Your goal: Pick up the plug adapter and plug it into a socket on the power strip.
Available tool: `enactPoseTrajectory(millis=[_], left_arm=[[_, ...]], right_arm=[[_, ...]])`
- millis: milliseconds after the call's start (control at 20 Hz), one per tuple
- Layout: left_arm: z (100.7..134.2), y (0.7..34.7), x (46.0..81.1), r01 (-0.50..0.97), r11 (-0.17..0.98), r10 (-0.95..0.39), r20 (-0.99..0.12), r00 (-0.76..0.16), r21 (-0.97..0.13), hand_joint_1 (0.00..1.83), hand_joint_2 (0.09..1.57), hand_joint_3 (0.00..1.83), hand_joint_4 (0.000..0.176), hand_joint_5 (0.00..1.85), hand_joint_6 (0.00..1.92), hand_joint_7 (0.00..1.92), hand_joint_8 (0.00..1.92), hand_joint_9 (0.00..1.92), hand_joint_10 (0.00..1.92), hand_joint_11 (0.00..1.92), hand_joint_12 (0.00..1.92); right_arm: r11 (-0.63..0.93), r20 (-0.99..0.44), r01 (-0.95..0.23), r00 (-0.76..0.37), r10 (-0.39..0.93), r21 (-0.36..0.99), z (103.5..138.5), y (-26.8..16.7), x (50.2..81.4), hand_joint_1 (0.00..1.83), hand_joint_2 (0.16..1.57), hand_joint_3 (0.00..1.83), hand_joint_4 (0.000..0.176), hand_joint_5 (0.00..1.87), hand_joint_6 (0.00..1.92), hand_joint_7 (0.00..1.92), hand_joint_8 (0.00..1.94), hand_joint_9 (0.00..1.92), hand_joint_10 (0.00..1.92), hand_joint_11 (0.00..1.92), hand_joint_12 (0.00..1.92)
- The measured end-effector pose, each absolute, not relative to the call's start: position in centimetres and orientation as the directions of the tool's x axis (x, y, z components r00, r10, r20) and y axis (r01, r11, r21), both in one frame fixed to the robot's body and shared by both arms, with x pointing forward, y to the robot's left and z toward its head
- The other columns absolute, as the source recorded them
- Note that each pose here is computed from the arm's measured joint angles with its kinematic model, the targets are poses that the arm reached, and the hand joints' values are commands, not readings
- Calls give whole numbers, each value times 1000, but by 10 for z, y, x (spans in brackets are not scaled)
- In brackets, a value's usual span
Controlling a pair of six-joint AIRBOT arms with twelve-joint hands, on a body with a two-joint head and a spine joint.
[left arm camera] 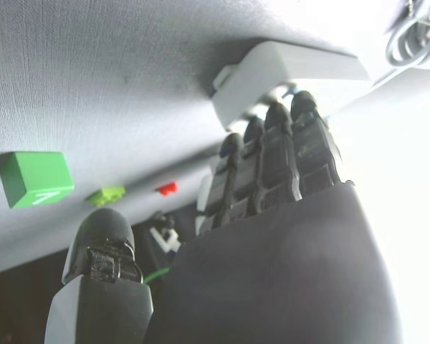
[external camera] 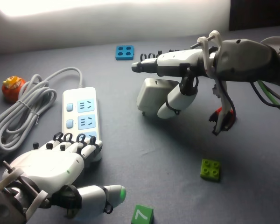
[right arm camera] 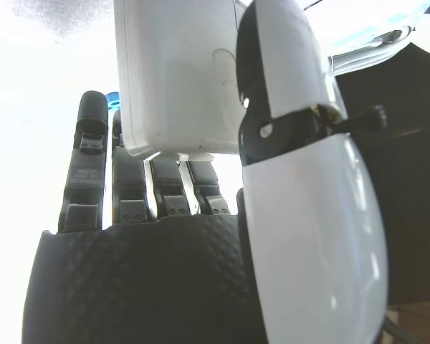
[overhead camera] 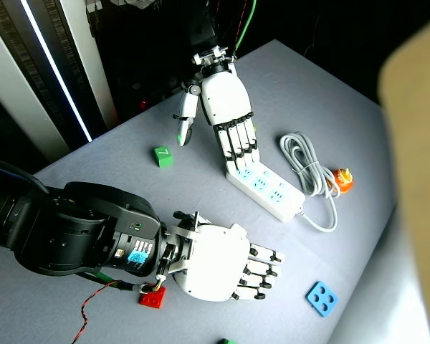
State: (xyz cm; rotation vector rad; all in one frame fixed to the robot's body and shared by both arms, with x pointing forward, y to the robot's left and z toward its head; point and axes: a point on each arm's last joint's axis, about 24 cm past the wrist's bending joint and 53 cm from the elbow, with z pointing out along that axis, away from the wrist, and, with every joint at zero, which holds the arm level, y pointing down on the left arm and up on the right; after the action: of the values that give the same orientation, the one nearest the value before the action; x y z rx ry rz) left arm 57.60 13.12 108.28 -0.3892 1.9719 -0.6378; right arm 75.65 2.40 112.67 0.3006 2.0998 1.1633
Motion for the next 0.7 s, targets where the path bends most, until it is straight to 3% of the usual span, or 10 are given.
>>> enactPoseTrajectory(millis=[100, 500, 700], left_arm=[[1083, 131, 576, -2, 810, -521, -719, -460, -586, 0, 1190, 0, 0, 20, 2, 22, 1, 16, 1, 0, 0], [1079, 133, 574, -3, 816, -513, -722, -464, -578, 0, 1194, 1, 0, 25, 8, 31, 5, 24, 4, 0, 0], [1079, 134, 574, -3, 817, -512, -723, -464, -577, 0, 1191, 0, 0, 31, 7, 38, 6, 33, 6, 0, 0]], right_arm=[[570, -469, -128, -725, 504, 811, 1125, 24, 756, 1246, 977, 1, 0, 0, 0, 15, 3, 42, 4, 0, 411], [569, -468, -127, -724, 507, 813, 1126, 23, 756, 1194, 1021, 3, 0, 61, 8, 115, 10, 132, 13, 0, 575], [569, -469, -127, -723, 508, 812, 1126, 23, 757, 1095, 1019, 0, 0, 143, 8, 230, 13, 258, 24, 0, 852]])
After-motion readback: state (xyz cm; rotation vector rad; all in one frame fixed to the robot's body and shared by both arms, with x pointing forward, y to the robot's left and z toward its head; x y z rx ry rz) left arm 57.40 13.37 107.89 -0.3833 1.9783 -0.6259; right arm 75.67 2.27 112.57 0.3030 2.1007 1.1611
